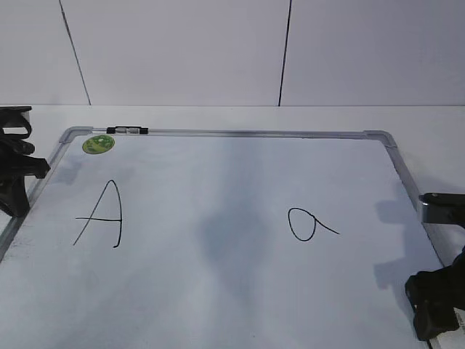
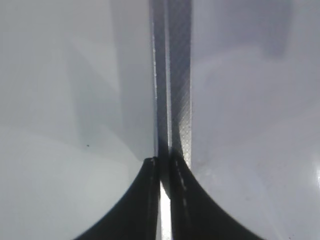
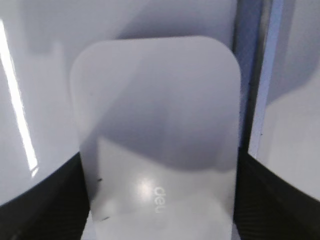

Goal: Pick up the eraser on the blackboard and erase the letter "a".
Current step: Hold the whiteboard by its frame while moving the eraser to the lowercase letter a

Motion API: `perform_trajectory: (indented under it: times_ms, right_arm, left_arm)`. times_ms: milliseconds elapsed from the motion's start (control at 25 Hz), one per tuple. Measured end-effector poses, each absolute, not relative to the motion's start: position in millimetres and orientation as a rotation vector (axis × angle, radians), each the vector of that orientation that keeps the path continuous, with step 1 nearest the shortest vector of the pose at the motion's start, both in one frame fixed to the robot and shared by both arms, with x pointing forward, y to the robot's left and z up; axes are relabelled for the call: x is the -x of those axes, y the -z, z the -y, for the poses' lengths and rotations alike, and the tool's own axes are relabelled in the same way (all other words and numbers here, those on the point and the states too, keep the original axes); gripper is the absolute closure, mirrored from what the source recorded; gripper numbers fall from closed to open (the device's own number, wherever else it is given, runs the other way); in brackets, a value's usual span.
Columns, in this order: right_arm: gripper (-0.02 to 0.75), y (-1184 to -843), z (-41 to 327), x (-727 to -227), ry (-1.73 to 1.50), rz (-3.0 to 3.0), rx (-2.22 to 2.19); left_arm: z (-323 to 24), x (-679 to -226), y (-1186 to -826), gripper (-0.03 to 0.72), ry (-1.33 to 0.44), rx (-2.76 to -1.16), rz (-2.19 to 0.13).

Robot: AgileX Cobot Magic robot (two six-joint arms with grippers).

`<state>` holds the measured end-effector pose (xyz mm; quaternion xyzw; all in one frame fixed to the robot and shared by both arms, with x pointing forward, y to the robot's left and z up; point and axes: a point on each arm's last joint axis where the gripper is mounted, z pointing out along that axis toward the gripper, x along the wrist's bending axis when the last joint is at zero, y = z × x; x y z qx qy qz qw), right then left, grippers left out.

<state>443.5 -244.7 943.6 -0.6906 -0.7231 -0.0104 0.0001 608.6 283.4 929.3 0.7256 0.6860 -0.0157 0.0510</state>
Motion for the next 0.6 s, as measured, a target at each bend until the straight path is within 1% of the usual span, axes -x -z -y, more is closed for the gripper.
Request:
perform_trajectory:
  times_ms: [120, 280, 600]
  right_arm:
    - [0.158, -942.7, 245.0, -442.4, 0.008, 2.265, 2.163]
    - [0.178, -942.7, 245.7, -440.8, -0.019, 2.269, 2.147]
    - [0.195, -942.7, 246.7, -439.8, -0.044, 2.276, 2.139]
  left_arm:
    - [-283.4, -608.6, -929.3, 0.673, 0.048, -2.208, -2.088]
    - [-283.2, -608.6, -929.3, 0.673, 0.049, -2.207, -2.088]
    - [-282.9, -608.6, -929.3, 0.674, 0.053, -2.202, -2.089]
